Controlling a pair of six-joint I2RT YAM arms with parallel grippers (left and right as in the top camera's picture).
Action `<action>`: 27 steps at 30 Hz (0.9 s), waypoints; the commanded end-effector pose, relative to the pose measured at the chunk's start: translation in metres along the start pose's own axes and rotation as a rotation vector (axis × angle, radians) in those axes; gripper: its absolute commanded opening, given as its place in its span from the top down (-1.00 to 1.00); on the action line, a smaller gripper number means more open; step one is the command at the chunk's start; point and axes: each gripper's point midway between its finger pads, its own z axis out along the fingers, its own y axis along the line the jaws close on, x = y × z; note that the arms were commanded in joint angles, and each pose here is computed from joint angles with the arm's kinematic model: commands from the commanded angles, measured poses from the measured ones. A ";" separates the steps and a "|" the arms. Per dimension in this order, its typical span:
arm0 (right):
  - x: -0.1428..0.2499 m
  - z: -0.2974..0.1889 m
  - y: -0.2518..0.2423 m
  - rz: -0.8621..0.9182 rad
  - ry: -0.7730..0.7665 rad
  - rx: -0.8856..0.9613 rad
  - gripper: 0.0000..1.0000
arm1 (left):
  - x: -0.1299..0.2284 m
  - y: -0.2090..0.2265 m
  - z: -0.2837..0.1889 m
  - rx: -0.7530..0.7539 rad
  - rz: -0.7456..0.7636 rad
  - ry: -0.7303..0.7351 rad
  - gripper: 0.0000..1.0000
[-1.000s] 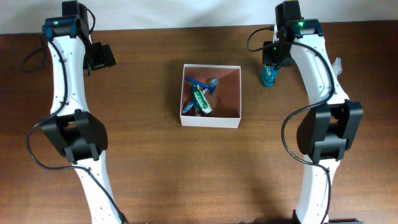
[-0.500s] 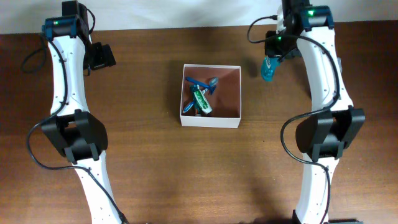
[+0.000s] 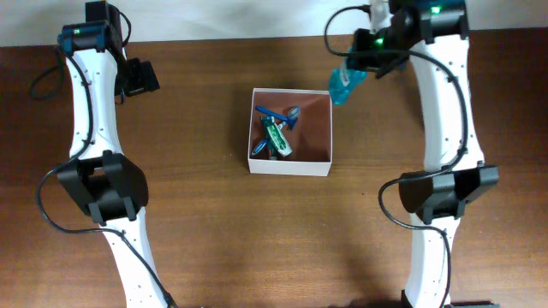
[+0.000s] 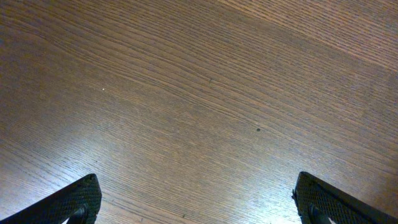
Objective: Pack container
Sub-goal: 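Close the right gripper on the mouthwash bottle and lift it, then carry the mouthwash bottle over the box and lower it in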
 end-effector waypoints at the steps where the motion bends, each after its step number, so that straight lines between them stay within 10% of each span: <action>1: 0.004 -0.013 0.049 -0.029 -0.028 -0.079 0.53 | -0.001 0.005 -0.007 -0.009 -0.001 -0.014 -0.99; 27: 0.049 0.060 0.039 0.012 0.106 0.235 0.51 | -0.001 0.005 -0.007 -0.009 -0.001 -0.014 -0.99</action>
